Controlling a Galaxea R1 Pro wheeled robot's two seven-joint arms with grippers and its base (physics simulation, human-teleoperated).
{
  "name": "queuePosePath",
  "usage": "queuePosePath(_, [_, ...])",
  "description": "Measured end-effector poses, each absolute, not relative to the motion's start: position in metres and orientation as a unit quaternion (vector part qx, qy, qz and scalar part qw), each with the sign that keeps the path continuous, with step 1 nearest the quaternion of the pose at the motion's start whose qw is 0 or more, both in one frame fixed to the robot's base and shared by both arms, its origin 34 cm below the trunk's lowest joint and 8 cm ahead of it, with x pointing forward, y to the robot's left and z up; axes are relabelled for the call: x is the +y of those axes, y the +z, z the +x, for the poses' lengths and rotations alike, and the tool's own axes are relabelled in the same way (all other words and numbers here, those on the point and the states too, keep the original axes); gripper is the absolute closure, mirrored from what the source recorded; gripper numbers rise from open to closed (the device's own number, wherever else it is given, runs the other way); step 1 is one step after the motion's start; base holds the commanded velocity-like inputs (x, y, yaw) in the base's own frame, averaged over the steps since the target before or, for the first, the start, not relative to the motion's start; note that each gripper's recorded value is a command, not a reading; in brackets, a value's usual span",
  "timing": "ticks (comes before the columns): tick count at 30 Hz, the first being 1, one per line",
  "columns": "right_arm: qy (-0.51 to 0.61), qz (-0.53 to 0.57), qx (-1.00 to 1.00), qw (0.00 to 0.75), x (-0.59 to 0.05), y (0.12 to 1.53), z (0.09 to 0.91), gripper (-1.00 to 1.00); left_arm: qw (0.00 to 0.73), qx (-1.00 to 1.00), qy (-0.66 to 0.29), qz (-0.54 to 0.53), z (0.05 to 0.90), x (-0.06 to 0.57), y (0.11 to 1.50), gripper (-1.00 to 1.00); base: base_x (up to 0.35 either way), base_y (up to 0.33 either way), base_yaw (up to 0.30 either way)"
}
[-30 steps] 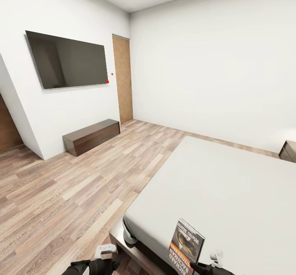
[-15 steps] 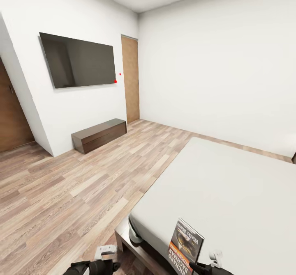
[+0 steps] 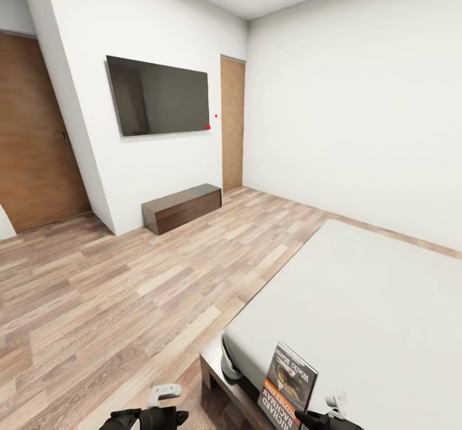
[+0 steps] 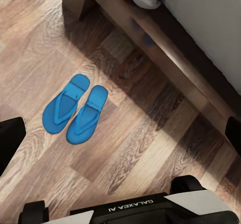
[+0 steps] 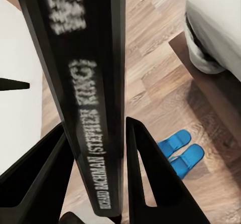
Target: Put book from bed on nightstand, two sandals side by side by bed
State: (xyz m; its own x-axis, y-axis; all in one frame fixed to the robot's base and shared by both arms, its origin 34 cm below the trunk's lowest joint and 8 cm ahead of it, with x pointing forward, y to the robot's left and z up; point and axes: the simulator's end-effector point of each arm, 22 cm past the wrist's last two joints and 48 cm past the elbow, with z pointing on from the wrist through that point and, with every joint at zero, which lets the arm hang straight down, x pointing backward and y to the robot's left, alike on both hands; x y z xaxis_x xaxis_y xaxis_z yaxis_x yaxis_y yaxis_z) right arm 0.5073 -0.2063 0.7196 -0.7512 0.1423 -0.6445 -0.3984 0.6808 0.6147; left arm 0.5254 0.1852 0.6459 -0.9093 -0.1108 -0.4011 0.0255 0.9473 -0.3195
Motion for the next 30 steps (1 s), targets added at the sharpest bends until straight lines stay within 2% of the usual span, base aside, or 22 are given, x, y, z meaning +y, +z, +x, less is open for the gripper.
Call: queuePosePath(30, [0.393, -0.075, 0.85, 0.343, -0.2054, 0.7192, 0.5064, 1.0, 0.211, 0.964, -0.161, -0.022, 0.5249, 0.1847, 0.6456, -1.0, 0.0, 0.0, 0.291])
